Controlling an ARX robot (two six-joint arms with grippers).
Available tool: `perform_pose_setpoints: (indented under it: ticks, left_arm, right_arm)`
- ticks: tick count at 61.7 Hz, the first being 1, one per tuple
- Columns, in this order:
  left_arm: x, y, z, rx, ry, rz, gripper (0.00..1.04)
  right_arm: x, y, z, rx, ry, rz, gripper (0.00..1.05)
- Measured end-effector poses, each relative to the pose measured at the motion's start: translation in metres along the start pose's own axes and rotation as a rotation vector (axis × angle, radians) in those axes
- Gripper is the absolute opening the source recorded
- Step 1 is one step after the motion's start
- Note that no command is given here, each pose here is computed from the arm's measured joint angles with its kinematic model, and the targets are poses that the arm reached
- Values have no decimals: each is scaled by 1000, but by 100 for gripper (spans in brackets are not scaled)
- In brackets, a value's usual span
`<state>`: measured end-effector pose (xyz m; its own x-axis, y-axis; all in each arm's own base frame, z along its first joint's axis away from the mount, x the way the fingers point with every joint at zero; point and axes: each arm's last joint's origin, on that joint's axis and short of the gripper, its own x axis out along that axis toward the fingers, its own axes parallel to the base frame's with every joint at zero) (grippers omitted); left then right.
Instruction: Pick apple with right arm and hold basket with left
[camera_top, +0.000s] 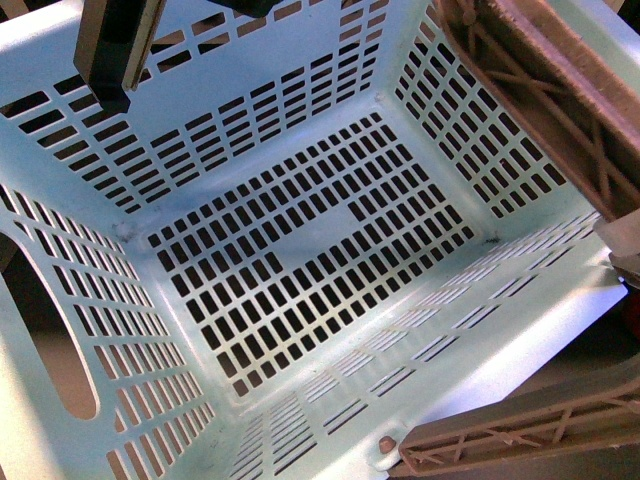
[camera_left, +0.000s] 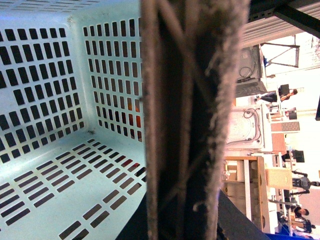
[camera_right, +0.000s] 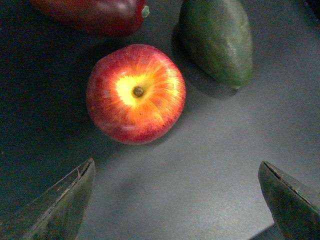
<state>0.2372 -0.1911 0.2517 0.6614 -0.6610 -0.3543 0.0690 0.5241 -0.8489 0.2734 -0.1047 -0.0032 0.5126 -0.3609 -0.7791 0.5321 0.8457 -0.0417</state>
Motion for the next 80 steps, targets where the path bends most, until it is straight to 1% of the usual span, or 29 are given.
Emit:
perform_pose_setpoints:
  ticks: [10,23,34,58,59,63,65,68,80]
  left_arm:
    - [0,0,0,0,1,-1,7]
    - [0,0,0,0,2,0,7]
    - [0,0,0,0,1,-1,7]
    - [0,0,0,0,1,-1,7]
    - [0,0,0,0,1,-1,7]
    - [0,0,0,0,1,-1,7]
    - [0,0,0,0,1,-1,7]
    - [0,0,0,0,1,-1,7]
    - [0,0,0,0,2,-1,7]
  right_arm:
    - [18,7,2,19,11,15,96]
    - [39,15,17,65,-1,38,96]
    - [53,19,24,91,1,46,96]
    - [71,25,19,88,28,38,96]
    - [72,25,18,89,31,37,95]
    - [72,25,17,93,32,36,84]
    - [71,24,16,93,33,36,81]
    - [70,23,15,95,34,36,79]
    - [54,15,8,92,44,60,79]
